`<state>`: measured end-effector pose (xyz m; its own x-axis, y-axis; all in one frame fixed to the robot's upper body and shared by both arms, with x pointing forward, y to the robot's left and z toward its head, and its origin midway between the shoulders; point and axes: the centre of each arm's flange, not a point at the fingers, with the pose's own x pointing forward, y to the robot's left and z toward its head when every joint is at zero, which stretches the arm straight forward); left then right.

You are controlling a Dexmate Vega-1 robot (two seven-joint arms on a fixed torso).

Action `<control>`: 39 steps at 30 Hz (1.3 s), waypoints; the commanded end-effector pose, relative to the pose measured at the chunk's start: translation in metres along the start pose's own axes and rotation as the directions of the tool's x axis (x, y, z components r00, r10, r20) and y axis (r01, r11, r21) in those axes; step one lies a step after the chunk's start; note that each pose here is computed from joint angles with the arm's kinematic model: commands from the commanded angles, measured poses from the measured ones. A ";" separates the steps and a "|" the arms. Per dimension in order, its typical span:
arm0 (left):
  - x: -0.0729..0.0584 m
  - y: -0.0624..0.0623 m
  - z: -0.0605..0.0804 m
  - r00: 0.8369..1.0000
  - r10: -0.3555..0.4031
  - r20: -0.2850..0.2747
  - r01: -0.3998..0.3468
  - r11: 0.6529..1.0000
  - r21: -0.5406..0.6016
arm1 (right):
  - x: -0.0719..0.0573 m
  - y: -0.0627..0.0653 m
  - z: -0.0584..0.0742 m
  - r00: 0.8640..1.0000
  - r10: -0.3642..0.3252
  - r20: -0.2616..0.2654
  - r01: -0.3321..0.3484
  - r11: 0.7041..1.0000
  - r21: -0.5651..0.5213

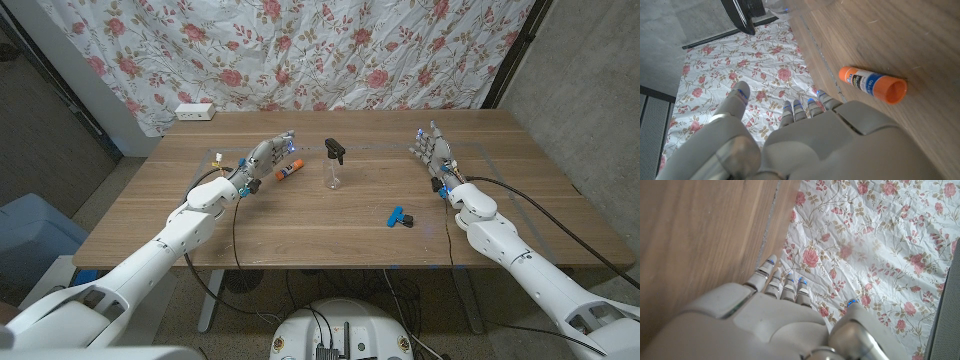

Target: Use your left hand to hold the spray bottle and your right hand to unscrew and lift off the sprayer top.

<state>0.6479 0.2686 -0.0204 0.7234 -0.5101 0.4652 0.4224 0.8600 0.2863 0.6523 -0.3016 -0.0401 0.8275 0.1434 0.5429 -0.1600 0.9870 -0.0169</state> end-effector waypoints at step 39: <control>0.046 -0.017 0.020 0.891 -0.389 -0.236 0.438 0.873 0.215 | 0.005 -0.009 -0.005 1.000 -0.003 -0.020 0.003 0.999 -0.043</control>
<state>0.6596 0.2410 0.0086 0.6281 -0.7585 0.1739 0.5597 0.5955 0.5762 0.6598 -0.3104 -0.0405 0.8403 0.1455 0.5223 -0.1375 0.9890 -0.0544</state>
